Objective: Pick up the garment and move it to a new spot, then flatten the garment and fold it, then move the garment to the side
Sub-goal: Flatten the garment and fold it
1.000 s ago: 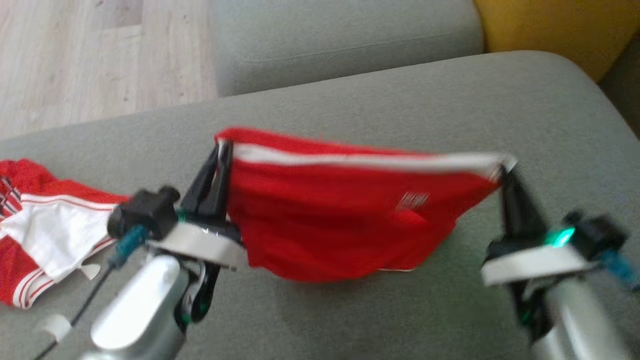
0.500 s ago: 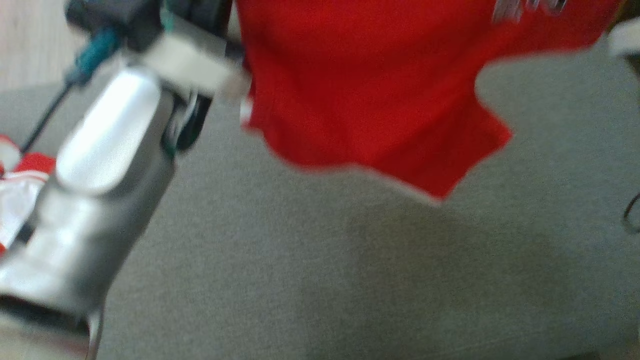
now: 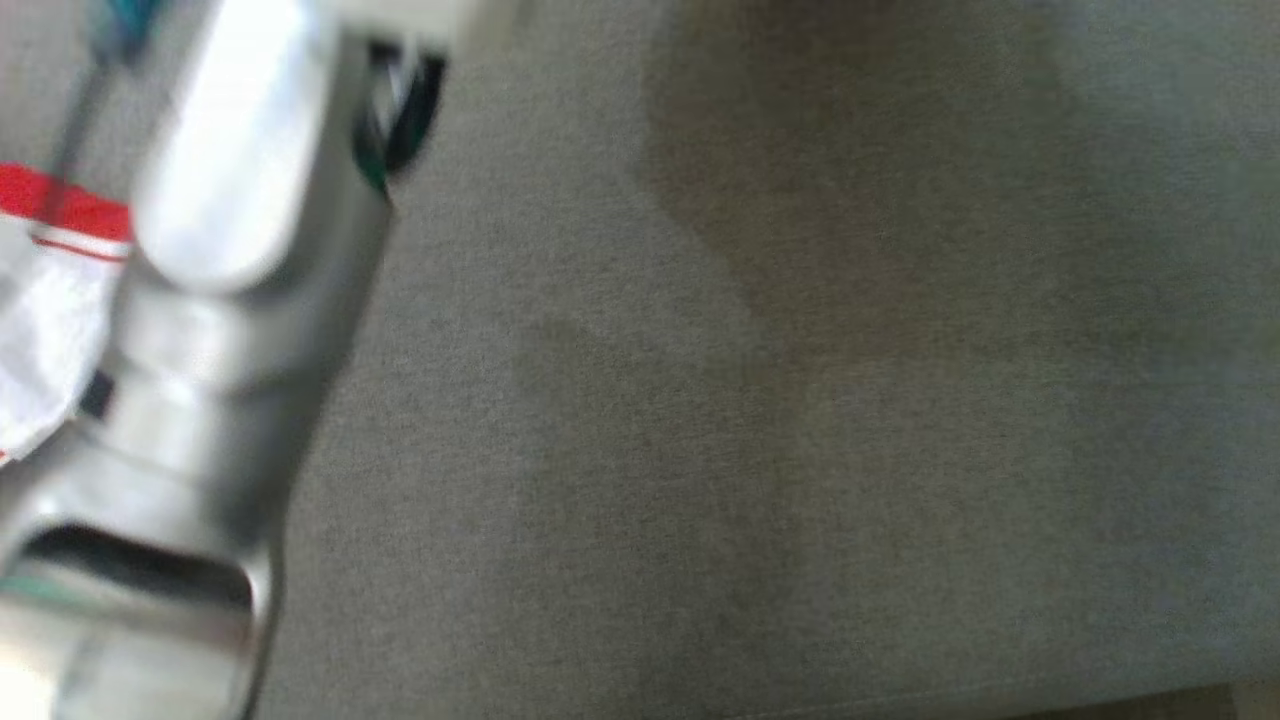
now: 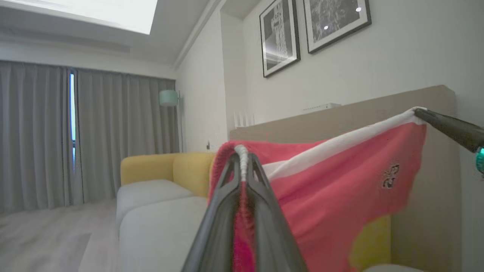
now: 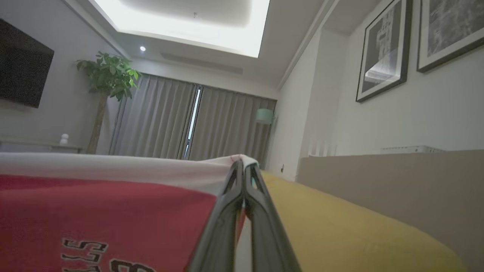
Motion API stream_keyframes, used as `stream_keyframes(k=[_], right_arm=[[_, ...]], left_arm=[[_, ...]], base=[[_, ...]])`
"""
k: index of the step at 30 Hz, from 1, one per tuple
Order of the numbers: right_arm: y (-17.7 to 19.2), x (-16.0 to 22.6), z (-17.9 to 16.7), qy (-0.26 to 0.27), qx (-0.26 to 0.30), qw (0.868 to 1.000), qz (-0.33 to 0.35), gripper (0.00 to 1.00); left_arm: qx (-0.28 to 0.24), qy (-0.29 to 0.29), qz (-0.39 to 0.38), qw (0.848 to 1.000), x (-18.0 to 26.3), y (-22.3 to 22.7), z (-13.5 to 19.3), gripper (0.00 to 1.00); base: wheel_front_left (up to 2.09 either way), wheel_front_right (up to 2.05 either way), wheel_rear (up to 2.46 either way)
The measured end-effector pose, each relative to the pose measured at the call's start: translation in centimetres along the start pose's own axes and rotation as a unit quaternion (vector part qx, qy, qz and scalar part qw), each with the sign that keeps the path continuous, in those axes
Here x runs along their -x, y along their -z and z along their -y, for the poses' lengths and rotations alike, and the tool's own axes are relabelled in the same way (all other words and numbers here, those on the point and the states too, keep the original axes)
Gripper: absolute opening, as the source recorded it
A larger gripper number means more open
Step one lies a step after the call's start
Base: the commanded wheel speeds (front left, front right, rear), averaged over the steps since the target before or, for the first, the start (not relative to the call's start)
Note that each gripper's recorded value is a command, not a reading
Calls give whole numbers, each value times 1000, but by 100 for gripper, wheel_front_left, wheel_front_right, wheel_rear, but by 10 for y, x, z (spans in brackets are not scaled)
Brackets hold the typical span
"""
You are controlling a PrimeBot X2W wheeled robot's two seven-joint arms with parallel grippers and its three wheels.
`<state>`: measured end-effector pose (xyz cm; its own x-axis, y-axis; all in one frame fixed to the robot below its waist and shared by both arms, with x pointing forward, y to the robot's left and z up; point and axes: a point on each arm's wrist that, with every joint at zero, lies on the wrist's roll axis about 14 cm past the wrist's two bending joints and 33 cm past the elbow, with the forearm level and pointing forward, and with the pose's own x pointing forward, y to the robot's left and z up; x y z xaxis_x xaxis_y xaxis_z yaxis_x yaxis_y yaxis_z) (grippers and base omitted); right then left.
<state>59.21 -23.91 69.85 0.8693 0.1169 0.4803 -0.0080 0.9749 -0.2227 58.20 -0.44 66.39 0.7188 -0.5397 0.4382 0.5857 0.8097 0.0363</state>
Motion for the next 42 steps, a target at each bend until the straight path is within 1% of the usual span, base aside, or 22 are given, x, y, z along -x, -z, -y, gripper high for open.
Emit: stream_keyframes(k=[2,5,8,11,13,16,18,19,20,21,22,24,26,28,31,33,36,39,42], right_arm=[[34,16,-9,-8,5,999,-38,0],[80,51,-24,-8,-14,995,-96,0],[106,95,-38,-7,-33,989,-144,0],[113,138,-35,10,-39,984,-175,0],[111,169,-35,24,-49,980,-192,0],[106,220,-40,45,-73,970,-226,0],[100,251,-41,51,-77,963,-255,0],[95,265,-41,54,-80,959,-267,0],[95,265,-41,54,-80,959,-267,0],[83,285,-41,59,-82,955,-279,0],[83,285,-41,59,-82,955,-279,0],[69,295,-41,60,-80,954,-283,0],[55,298,-39,61,-78,955,-279,0],[45,298,-41,59,-78,957,-274,0],[39,293,-46,50,-80,958,-272,0],[42,288,-50,44,-82,957,-275,0],[58,278,-54,32,-82,953,-290,0],[79,258,-56,20,-78,951,-299,0],[100,233,-59,4,-73,952,-298,0]], left_arm=[[20,-9,-38,999,25,36,0,0],[50,-25,-95,994,68,81,9,0],[83,-34,-141,986,111,108,27,0],[112,-20,-179,977,148,120,61,0],[127,-29,-195,972,171,122,72,0],[135,-32,-226,964,207,124,93,0],[140,-27,-245,959,230,123,110,0],[142,-24,-254,956,241,122,118,0],[142,-24,-254,956,241,122,118,0],[143,-22,-267,953,260,119,130,0],[143,-22,-267,953,260,119,130,0],[141,-23,-274,951,273,115,137,0],[139,-26,-276,951,282,109,142,0],[142,-31,-278,950,291,105,145,0],[147,-43,-276,949,297,100,145,0],[154,-56,-269,949,294,98,142,0],[165,-75,-254,950,282,97,131,0],[182,-91,-246,948,260,103,115,0],[185,-93,-242,948,237,109,97,0]], base=[[0,0,0],[0,0,0],[0,0,0],[0,0,0],[0,0,0],[0,0,0],[0,0,0],[0,0,0],[0,0,0],[0,0,0],[0,0,0],[0,0,0],[0,0,0],[0,0,0],[0,0,0],[0,0,0],[0,0,0],[0,0,0],[0,0,0]])
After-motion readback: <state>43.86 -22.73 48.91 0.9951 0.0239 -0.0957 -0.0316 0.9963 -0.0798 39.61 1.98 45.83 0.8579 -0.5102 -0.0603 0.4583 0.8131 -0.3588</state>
